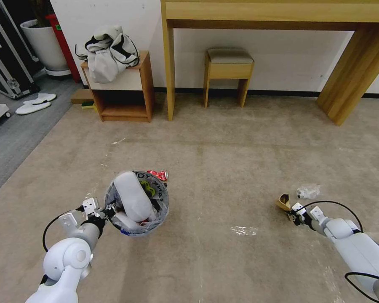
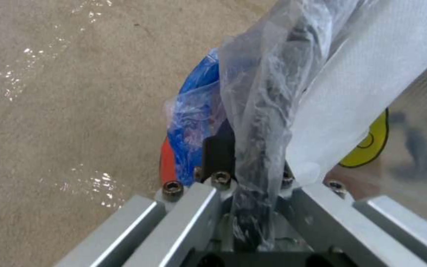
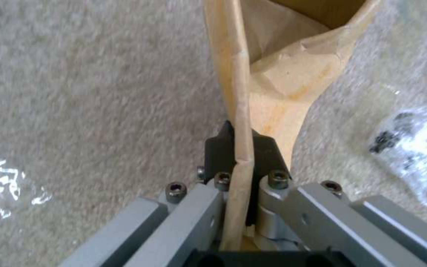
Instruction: Pick up the trash bin and place the garbage on the floor into it.
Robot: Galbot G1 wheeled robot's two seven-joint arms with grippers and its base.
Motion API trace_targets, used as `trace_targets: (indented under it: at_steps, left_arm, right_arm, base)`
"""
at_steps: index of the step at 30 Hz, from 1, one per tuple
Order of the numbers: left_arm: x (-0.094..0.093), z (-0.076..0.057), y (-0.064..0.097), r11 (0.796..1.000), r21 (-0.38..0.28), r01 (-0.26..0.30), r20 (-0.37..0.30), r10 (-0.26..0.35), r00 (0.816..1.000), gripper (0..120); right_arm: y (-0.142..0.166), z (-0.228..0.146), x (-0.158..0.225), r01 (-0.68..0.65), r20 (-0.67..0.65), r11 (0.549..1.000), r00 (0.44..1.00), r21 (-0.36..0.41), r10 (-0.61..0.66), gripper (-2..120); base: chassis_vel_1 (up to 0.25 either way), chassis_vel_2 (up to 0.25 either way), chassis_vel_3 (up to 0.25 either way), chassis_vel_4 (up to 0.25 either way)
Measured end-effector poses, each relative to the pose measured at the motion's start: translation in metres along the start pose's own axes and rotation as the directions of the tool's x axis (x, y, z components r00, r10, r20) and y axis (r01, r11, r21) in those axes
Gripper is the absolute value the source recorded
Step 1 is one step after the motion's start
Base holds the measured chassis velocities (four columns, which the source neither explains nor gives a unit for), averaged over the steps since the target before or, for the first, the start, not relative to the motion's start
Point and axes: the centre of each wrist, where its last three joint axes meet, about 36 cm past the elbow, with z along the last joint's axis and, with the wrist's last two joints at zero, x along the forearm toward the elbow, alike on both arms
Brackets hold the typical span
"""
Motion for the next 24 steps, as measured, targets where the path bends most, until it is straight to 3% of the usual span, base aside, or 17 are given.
trace_targets:
  at_steps: [14,20,22,23,24]
  left_arm:
    - [0.009,0.003,0.000,1.000,-0.024,0.020,0.000,-0.020,1.000,0]
    - [0.020,0.002,-0.002,0.999,-0.034,0.033,-0.007,-0.034,0.999,0]
    - [0.020,0.002,-0.002,0.999,-0.034,0.033,-0.008,-0.034,0.999,0]
    - [0.024,0.001,-0.005,0.999,-0.030,0.028,-0.019,-0.029,0.999,0]
    - [0.024,0.001,-0.005,0.999,-0.030,0.028,-0.019,-0.029,0.999,0]
  right_arm:
    - [-0.009,-0.043,0.034,-0.047,0.150,0.998,0.988,0.036,0.041,0]
    - [-0.001,-0.092,0.072,-0.057,0.344,0.998,0.938,0.040,0.040,0]
    - [-0.001,-0.094,0.073,-0.056,0.353,0.998,0.935,0.040,0.039,0]
    - [0.004,-0.112,0.084,-0.041,0.436,0.999,0.899,0.032,0.023,0]
    - [0.004,-0.112,0.084,-0.041,0.436,0.999,0.899,0.032,0.023,0]
  base:
    - [0.000,0.000,0.000,0.000]
    - [0.000,0.000,0.000,0.000]
    - [0.000,0.000,0.000,0.000]
    - [0.000,0.000,0.000,0.000]
    - [0.000,0.000,0.000,0.000]
